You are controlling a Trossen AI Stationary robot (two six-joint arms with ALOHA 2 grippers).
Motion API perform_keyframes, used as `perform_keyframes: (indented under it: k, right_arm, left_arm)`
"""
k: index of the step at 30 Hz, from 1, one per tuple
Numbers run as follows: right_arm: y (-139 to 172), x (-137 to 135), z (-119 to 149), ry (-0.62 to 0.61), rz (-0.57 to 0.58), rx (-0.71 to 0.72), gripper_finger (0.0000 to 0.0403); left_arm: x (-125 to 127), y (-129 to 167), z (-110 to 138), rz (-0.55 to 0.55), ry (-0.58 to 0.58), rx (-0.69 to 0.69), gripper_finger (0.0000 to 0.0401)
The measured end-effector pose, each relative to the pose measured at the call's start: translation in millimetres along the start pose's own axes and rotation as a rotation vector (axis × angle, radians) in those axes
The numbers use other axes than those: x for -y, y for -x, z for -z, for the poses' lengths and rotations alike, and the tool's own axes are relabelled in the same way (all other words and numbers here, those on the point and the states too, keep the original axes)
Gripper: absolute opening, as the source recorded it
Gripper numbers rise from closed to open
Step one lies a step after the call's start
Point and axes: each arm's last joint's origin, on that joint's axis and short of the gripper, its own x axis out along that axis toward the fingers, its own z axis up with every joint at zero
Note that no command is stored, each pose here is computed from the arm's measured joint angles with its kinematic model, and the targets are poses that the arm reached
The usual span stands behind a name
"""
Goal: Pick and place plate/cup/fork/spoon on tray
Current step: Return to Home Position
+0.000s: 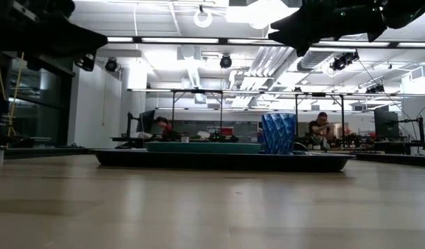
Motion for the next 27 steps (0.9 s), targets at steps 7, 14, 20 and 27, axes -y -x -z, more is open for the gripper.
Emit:
perform_keyframes:
  k: [7, 14, 20, 27]
  right_arm:
    - [0.0, 0.0, 0.0, 0.0, 0.0, 0.0, 0.0172]
    - [0.0, 0.0, 0.8, -0.003, 0.0, -0.008, 0.0172]
    - [0.0, 0.0, 0.8, -0.003, 0.0, -0.008, 0.0172]
    - [0.0, 0.0, 0.8, -0.003, 0.0, -0.008, 0.0172]
  left_arm:
    - [1.4, 13.0, 15.3, 0.006, 0.01, 0.037, 0.0]
    - [1.5, 15.7, 29.4, 0.0, 0.046, 0.059, 0.0]
    - [4.9, 15.1, 30.1, 0.03, 0.003, 0.05, 0.0]
    - [4.4, 15.0, 31.4, -0.029, -0.059, 0.036, 0.0]
